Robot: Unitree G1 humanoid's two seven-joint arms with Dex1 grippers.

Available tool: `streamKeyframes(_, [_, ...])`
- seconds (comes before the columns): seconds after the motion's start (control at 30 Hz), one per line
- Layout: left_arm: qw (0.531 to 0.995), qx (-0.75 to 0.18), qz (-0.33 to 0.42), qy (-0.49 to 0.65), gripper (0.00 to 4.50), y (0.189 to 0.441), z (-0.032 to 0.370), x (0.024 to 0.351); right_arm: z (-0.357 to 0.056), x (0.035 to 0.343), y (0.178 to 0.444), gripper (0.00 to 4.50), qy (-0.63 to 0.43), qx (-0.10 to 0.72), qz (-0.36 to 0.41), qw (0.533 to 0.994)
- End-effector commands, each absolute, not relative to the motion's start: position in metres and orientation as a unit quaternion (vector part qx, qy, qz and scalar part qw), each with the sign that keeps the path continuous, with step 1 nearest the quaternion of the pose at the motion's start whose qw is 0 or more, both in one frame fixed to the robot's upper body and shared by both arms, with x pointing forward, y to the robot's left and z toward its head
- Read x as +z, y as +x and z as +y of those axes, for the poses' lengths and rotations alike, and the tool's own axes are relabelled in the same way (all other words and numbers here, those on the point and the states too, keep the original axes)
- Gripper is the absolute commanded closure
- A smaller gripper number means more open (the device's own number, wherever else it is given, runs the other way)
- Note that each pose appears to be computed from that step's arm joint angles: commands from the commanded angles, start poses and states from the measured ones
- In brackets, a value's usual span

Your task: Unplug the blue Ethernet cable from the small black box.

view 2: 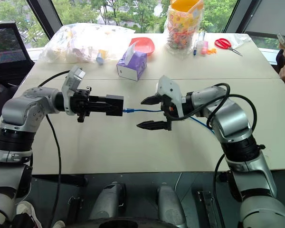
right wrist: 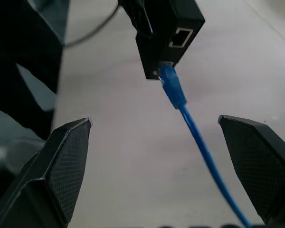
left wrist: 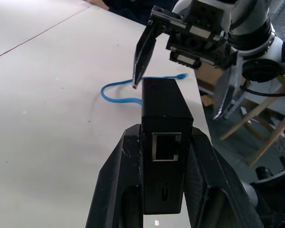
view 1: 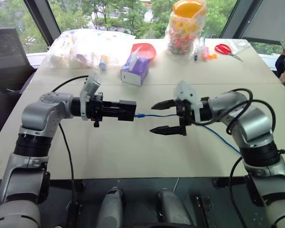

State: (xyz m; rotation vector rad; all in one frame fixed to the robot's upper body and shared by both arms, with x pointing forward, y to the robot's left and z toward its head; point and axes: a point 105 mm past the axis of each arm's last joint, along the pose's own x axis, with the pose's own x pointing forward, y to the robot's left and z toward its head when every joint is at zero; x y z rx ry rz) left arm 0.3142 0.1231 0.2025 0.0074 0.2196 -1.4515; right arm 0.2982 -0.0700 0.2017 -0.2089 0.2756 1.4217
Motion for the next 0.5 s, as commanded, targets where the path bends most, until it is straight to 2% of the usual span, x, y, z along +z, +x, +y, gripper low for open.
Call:
streamKeyframes(0.03, [0.740, -0.669, 0.064, 0.015, 4.00, 0.312, 0.125, 0.222, -0.060, 0.217, 0.300, 0.05, -0.048, 0.661, 0.113, 0.740])
streamKeyframes(0.07, [0.740, -0.670, 0.064, 0.015, 4.00, 0.311, 0.125, 0.222, -0.058, 0.218, 0.300, 0.58, -0.042, 0.664, 0.112, 0.738])
streamKeyframes(0.13, [0.739, -0.670, 0.063, 0.015, 4.00, 0.310, 0.125, 0.222, -0.055, 0.220, 0.301, 1.28, -0.039, 0.666, 0.112, 0.736])
streamKeyframes(0.2, [0.739, -0.670, 0.061, 0.012, 4.00, 0.309, 0.125, 0.224, -0.051, 0.218, 0.305, 2.33, -0.042, 0.661, 0.115, 0.741])
streamKeyframes(0.5, [0.735, -0.675, 0.055, 0.002, 4.00, 0.306, 0.124, 0.229, -0.043, 0.215, 0.308, 2.33, -0.029, 0.663, 0.128, 0.737])
